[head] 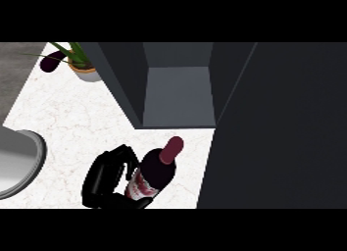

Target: Pick up the wine, place it into the cabinet and close the cabinet

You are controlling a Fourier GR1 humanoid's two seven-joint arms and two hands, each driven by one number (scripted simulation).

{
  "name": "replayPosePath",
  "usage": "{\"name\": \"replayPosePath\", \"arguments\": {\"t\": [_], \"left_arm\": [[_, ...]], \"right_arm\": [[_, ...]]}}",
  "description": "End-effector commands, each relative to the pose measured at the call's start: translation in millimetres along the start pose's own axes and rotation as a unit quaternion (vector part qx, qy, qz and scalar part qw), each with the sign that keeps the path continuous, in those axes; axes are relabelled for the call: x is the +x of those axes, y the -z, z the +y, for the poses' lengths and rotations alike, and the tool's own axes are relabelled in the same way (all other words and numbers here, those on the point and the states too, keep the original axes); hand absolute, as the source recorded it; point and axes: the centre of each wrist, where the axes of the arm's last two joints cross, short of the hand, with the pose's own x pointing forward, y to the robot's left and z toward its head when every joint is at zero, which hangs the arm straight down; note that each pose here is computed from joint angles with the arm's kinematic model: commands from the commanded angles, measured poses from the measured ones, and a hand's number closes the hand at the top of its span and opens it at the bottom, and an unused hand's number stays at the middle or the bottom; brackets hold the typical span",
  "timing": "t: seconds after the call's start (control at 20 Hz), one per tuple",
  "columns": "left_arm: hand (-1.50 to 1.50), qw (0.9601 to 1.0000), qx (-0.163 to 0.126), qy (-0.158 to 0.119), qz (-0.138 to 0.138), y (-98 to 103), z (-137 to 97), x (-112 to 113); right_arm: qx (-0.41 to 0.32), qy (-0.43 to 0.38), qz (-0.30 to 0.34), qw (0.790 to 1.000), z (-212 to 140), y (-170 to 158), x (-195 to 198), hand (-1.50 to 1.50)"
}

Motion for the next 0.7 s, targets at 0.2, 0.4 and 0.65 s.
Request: {"name": "replayPosePath", "arguments": {"t": [0.2, 0.4, 0.65], "left_arm": [[1.5, 0.9977, 0.04, 0.044, -0.032, 26, -15, 12], [1.5, 0.9962, 0.046, 0.067, -0.031, 38, -34, 19], [1.5, 0.9938, 0.057, 0.09, -0.031, 79, -30, 25]], "right_arm": [[0.006, 0.028, -0.036, 0.999, -12, -31, 43, -1.5], [0.014, 0.024, -0.036, 0.999, -14, -29, 50, -1.5], [0.005, 0.034, -0.035, 0.999, -13, -29, 43, -1.5]]}}
